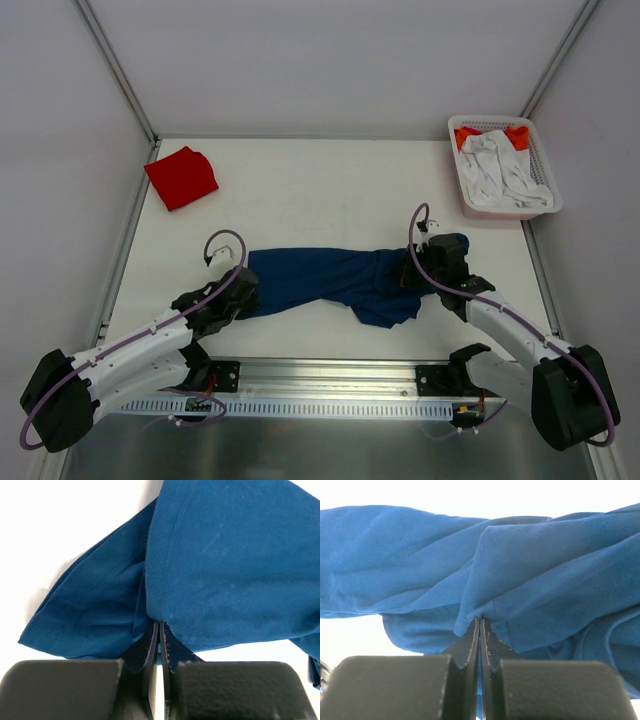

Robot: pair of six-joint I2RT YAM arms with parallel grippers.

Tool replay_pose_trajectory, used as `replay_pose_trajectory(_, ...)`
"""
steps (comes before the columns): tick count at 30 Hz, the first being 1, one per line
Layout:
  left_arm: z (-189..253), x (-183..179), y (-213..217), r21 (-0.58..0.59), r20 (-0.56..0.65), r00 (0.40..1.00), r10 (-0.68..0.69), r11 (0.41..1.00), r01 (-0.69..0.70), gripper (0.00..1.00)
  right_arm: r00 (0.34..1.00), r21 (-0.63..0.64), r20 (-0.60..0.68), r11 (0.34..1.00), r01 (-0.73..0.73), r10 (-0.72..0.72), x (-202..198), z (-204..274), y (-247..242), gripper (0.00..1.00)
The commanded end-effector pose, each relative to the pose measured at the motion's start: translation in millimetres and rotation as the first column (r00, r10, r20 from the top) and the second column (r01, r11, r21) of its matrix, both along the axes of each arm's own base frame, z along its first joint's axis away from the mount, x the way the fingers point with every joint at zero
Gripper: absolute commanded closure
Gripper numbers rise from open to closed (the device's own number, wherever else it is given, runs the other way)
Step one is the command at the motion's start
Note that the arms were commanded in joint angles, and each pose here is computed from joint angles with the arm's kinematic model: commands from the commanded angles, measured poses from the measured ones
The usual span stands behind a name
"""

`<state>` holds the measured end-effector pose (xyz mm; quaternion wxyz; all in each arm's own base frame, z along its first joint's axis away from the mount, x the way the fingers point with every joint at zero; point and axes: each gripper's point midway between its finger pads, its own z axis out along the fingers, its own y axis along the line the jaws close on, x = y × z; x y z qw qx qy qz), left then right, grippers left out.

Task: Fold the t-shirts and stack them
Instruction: Flatten out the tshirt

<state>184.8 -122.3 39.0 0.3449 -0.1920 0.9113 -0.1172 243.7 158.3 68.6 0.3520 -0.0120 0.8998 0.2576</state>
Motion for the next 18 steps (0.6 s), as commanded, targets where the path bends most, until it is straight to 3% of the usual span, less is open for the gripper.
replay_pose_trajectory(1,24.0,11.3,-7.9,-0.023,0.063,0.998,-0.023,0.999,0.025,1.0,0.997,0.024,0.081,1.0,-0.006,0.004,9.9,31.6,5.1,1.0)
replay_pose_trajectory(10,118.8,44.5,-22.8,-0.024,0.279,0.957,-0.083,0.995,0.093,1.0,0.971,0.004,0.239,1.0,-0.015,0.013,14.4,114.7,-2.6,1.0)
replay_pose_trajectory(16,224.1,58.7,-15.6,-0.002,0.493,0.865,-0.094,0.994,0.109,1.0,0.936,-0.045,0.351,0.999,0.007,0.01,7.0,179.8,-19.2,1.0)
replay_pose_trajectory(18,267.3,58.0,-7.3,0.009,0.57,0.817,-0.093,0.994,0.107,1.0,0.903,-0.035,0.43,0.999,0.025,-0.008,6.1,222.4,-24.6,1.0)
